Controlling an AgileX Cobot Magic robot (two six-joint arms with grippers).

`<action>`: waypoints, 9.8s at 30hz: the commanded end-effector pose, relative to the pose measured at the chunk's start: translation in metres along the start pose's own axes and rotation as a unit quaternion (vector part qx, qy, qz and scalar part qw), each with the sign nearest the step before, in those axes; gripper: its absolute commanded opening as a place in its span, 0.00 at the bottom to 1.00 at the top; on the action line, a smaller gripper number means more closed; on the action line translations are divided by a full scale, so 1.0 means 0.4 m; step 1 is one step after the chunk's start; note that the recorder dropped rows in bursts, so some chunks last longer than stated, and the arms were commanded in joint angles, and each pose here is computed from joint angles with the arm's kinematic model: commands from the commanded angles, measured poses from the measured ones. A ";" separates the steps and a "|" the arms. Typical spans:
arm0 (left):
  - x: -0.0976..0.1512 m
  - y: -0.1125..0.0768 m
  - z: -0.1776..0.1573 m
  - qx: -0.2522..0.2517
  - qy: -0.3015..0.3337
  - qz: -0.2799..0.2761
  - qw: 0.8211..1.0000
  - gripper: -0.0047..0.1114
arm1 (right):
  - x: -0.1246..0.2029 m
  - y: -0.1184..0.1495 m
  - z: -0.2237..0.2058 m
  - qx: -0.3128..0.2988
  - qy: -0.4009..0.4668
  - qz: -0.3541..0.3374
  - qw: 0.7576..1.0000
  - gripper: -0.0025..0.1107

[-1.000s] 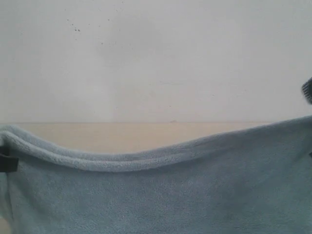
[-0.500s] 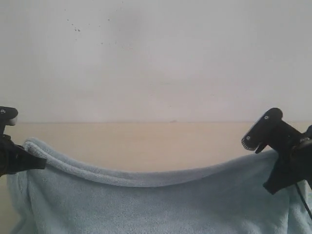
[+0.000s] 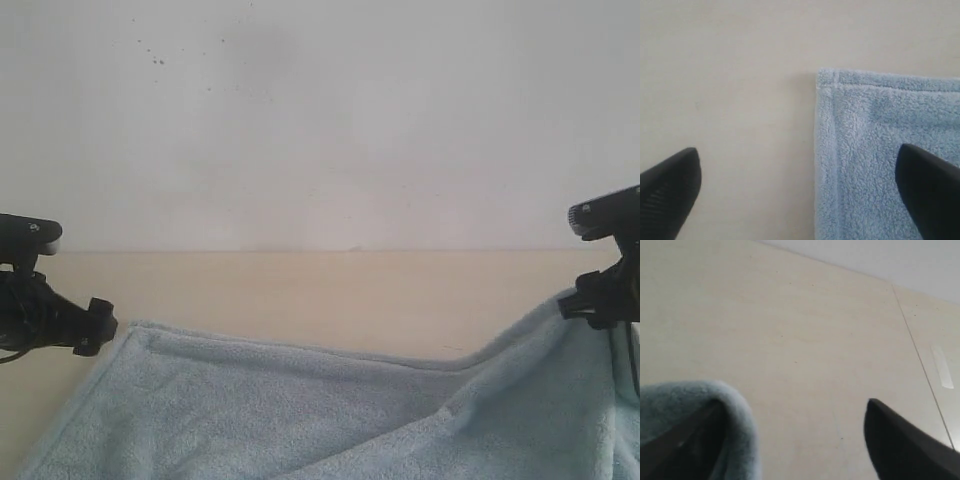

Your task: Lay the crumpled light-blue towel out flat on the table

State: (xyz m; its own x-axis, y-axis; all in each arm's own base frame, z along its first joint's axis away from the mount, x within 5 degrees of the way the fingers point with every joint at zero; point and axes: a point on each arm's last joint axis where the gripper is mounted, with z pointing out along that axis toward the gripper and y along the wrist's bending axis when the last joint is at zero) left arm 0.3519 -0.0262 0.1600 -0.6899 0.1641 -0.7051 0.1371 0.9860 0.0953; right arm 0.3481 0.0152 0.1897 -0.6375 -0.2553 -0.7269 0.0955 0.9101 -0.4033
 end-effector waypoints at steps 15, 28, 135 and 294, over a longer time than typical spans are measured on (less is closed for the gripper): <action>-0.030 -0.168 -0.092 0.197 0.085 0.010 0.977 0.09 | 0.004 -0.010 -0.066 -0.063 0.048 0.053 0.995 0.41; -0.002 -0.281 -0.082 0.239 0.107 0.069 0.963 0.09 | 0.057 0.019 -0.087 -0.100 0.171 0.041 0.979 0.81; -0.053 -0.251 -0.066 0.160 0.006 0.117 0.980 0.09 | 0.017 -0.172 0.091 0.056 0.165 -0.031 0.984 0.54; 0.429 -0.058 -0.591 0.027 -0.356 -0.008 0.934 0.08 | 0.448 -0.048 -0.515 -0.267 -0.161 0.193 0.930 0.02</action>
State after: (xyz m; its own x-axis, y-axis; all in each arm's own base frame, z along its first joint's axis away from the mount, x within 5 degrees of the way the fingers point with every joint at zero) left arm 0.0621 -0.0133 0.2041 -0.0377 0.0739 -0.9966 0.1755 0.9823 0.0662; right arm 0.0762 0.0197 0.1873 -0.3184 0.1284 -0.9392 -0.1902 0.9620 0.1960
